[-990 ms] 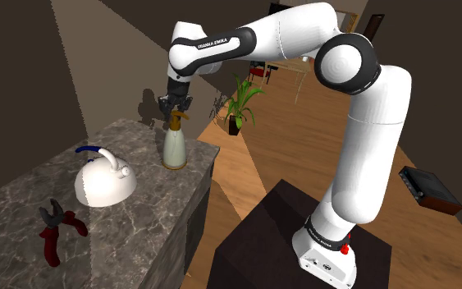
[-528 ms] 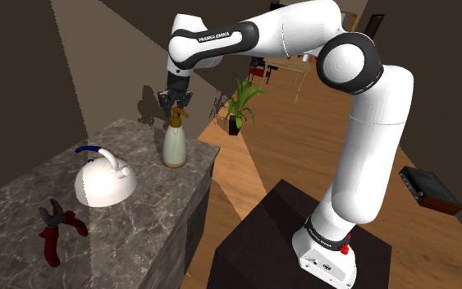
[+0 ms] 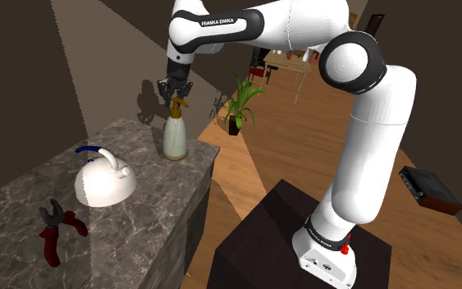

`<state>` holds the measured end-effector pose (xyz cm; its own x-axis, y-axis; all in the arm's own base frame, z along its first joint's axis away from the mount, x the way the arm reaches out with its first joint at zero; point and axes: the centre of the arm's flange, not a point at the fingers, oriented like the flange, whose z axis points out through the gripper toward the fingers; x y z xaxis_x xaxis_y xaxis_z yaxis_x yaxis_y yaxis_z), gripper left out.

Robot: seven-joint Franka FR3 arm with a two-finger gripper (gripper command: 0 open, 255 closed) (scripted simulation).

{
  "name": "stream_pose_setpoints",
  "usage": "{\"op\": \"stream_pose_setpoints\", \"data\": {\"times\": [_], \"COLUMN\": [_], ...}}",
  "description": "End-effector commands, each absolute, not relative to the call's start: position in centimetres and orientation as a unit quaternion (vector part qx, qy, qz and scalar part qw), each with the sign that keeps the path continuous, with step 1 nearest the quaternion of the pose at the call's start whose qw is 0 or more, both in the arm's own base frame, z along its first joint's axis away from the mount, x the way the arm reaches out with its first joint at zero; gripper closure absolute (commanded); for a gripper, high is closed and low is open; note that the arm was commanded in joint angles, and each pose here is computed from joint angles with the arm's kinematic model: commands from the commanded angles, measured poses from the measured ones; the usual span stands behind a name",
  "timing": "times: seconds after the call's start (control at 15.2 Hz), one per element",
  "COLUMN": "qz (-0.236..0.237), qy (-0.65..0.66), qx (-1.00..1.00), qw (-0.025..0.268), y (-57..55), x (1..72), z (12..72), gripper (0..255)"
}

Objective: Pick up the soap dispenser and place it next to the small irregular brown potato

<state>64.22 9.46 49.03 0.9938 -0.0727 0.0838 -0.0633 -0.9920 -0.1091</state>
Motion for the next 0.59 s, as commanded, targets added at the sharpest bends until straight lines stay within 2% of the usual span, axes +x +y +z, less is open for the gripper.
{"op": "stream_pose_setpoints", "data": {"times": [0.0, 0.53], "qz": [-0.044, -0.044], "qy": [0.034, 0.034], "qx": [-0.997, -0.997], "qw": [0.053, 0.053], "y": [9.4, 9.4], "x": [64.2, 64.2], "z": [50.2, 54.4], "gripper": [255, 255]}}
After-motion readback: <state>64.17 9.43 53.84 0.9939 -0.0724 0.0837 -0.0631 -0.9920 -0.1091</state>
